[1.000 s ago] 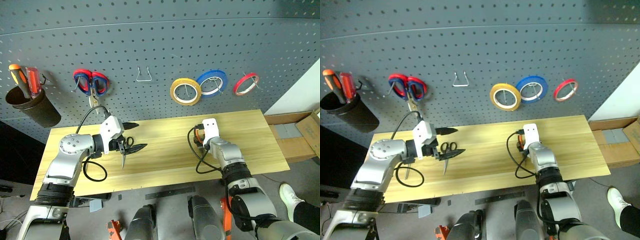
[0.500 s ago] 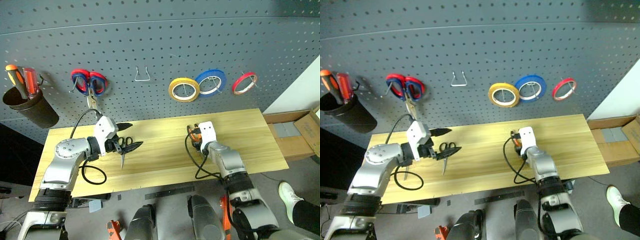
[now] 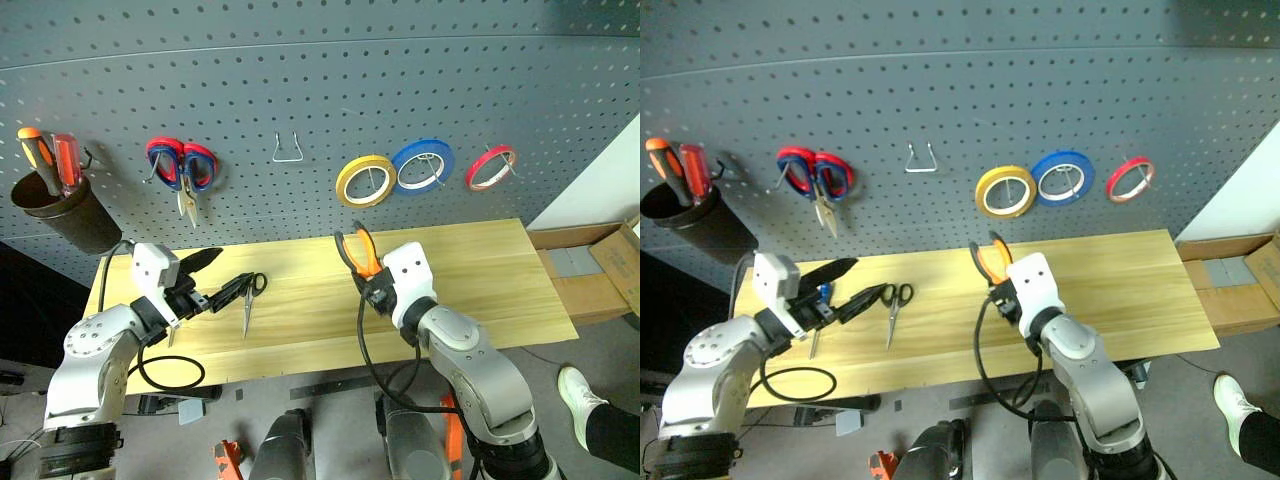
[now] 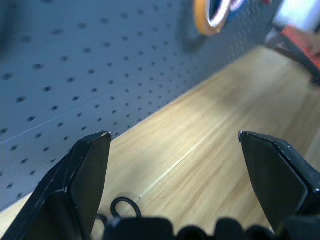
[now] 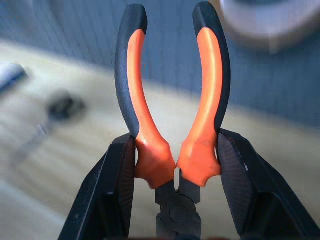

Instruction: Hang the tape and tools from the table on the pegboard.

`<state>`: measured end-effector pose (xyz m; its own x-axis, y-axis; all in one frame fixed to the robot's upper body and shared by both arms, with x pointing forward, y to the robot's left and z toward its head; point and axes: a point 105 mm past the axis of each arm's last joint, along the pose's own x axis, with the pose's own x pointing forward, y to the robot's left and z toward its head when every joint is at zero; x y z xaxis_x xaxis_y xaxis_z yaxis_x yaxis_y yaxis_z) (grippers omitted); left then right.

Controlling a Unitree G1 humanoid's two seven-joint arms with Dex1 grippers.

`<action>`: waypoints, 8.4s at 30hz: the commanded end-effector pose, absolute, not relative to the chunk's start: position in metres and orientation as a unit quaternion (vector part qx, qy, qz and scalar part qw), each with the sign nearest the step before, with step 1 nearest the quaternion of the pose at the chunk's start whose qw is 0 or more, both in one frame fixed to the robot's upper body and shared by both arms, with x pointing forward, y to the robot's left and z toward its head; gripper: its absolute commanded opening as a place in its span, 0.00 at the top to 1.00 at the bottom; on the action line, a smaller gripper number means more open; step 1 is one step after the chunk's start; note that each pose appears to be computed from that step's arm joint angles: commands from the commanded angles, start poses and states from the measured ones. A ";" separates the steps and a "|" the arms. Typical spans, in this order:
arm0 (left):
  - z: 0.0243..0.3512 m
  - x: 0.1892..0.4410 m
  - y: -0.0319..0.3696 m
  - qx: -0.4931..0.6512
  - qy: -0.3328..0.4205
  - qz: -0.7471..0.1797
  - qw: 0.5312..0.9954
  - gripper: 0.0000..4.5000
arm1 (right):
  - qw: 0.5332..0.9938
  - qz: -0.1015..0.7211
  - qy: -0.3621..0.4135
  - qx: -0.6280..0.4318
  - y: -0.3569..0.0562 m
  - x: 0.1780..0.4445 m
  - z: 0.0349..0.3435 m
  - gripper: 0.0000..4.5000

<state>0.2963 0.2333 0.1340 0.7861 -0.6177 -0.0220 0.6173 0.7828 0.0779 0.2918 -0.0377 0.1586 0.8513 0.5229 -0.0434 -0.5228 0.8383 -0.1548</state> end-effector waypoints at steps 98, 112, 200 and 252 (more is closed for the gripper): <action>0.223 0.308 0.204 0.082 -0.138 -0.351 0.923 0.03 | 0.926 0.154 -0.328 -0.107 0.050 0.410 0.274 0.01; 0.220 0.311 0.202 0.075 -0.141 -0.348 0.924 0.03 | 0.918 0.142 -0.359 -0.093 0.040 0.397 0.290 0.01; 0.193 0.317 0.205 0.085 -0.088 -0.348 0.929 0.03 | 0.888 0.452 -0.078 0.043 0.017 0.303 0.254 0.20; 0.010 0.350 0.239 0.084 0.345 -0.045 0.934 0.75 | 0.826 0.531 0.030 -0.186 0.009 0.271 0.169 0.19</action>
<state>0.3568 0.2295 0.0166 0.7664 -0.0585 -0.6397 0.1713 0.9784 0.1157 0.2740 0.0075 0.1602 0.4338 0.8548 -0.2848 -0.8940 0.3689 -0.2545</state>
